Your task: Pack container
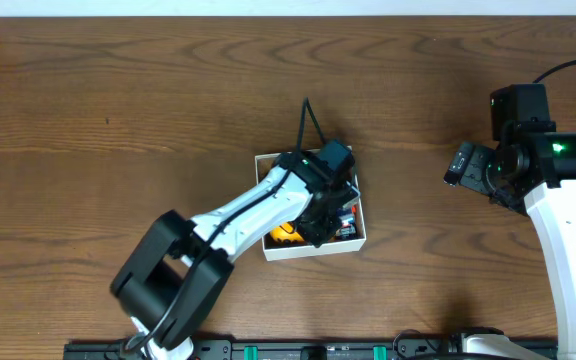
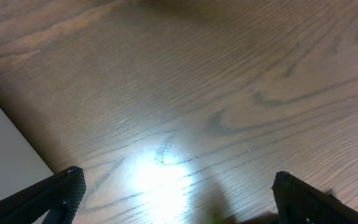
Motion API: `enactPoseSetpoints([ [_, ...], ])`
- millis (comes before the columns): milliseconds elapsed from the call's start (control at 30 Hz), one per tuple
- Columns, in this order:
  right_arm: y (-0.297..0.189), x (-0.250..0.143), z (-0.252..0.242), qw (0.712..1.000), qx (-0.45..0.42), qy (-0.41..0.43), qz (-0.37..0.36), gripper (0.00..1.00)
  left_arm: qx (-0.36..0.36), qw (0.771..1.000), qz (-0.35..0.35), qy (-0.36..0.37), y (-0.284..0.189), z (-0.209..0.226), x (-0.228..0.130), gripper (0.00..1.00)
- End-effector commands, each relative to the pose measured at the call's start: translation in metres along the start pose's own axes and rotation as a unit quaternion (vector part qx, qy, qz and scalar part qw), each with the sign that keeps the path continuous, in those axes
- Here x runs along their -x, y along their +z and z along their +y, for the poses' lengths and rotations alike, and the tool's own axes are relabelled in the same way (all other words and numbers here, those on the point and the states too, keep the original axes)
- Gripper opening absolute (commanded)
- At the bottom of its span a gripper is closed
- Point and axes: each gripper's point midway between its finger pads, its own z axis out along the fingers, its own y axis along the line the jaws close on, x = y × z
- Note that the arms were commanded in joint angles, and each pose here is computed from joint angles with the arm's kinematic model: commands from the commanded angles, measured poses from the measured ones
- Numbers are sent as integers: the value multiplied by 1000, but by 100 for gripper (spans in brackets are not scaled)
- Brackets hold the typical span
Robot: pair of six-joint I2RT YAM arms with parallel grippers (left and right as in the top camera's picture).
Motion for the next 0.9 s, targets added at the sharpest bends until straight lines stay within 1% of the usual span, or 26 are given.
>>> enactPoseSetpoints([
  [0, 3, 0, -5, 1000, -10, -3, 1, 99, 15, 999, 50, -12, 24, 12, -17, 19],
  [33, 3, 0, -5, 1000, -10, -3, 2, 99, 15, 998, 53, -12, 25, 12, -18, 19],
  [67, 3, 0, -5, 1000, -10, -3, 2, 99, 15, 998, 56, -13, 24, 12, -20, 13],
  [100, 3, 0, -5, 1000, -10, -3, 2, 99, 15, 998, 55, -12, 23, 12, -20, 11],
  [300, 3, 0, -5, 1000, -10, -3, 2, 99, 21, 999, 39, -3, 5, 11, -19, 10],
  [367, 3, 0, -5, 1000, -10, -3, 2, 99, 35, 999, 33, -2, -5, 13, -20, 13],
  [400, 3, 0, -5, 1000, -10, -3, 2, 99, 42, 999, 30, -1, -10, 14, -20, 17],
  [433, 3, 0, -5, 1000, -10, -3, 2, 99, 52, 998, 26, 1, -16, 16, -21, 28],
  [500, 3, 0, -5, 1000, -10, -3, 2, 99, 65, 998, 17, 3, -28, 17, -23, 32],
  [533, 3, 0, -5, 1000, -10, -3, 2, 99, 70, 997, 10, 4, -35, 17, -23, 36],
  [600, 3, 0, -5, 1000, -10, -3, 2, 99, 80, 997, -5, 6, -47, 17, -23, 48],
  [633, 3, 0, -5, 1000, -10, -3, 2, 99, 84, 996, -13, 7, -53, 17, -22, 53],
  [700, 3, 0, -5, 1000, -10, -3, 2, 99, 89, 995, -30, 10, -64, 16, -21, 56],
  [767, 3, 0, -5, 1000, -10, -3, 2, 99, 91, 995, -46, 12, -73, 14, -20, 67],
  [800, 3, 0, -5, 1000, -10, -3, 2, 99, 93, 994, -52, 13, -77, 13, -20, 70],
  [867, 3, 0, -5, 1000, -10, -3, 2, 99, 98, 993, -61, 14, -83, 14, -19, 72],
])
